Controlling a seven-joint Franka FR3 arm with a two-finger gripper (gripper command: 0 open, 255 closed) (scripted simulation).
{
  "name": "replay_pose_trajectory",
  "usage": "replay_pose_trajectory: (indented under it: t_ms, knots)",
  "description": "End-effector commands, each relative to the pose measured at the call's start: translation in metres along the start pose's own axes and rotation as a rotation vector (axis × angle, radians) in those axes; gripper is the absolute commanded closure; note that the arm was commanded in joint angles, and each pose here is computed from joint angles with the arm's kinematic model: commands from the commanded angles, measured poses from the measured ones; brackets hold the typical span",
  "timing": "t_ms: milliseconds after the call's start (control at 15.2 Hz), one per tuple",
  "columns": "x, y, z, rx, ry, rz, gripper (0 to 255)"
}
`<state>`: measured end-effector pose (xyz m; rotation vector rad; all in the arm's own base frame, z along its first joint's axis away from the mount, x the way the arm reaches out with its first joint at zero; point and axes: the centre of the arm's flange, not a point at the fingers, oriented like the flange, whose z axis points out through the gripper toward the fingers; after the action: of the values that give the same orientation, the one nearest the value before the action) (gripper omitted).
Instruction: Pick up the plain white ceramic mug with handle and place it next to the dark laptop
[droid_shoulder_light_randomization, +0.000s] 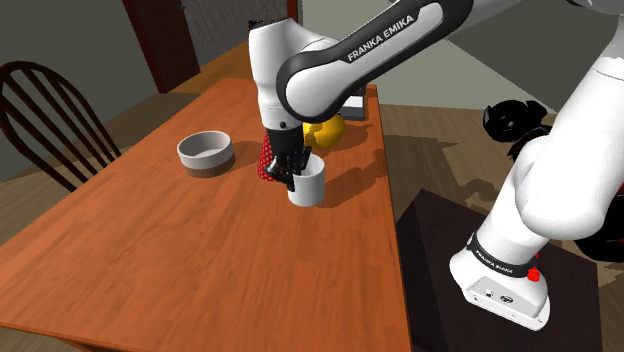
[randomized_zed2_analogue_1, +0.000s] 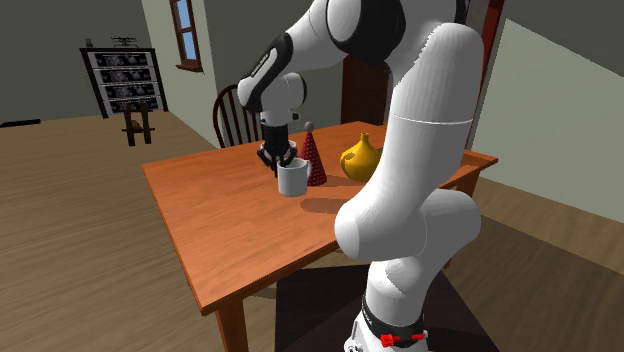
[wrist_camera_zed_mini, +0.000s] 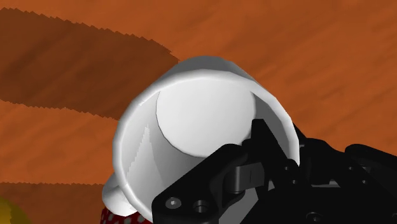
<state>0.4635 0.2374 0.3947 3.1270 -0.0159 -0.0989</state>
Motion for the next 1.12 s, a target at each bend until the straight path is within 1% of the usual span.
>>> replay_pose_trajectory:
  t_ms: [0,1056]
  knots:
    - [0.000,0.000,-0.010,0.000,0.000,0.000,255]
    - [-0.005,0.002,-0.094,0.000,0.000,0.000,255]
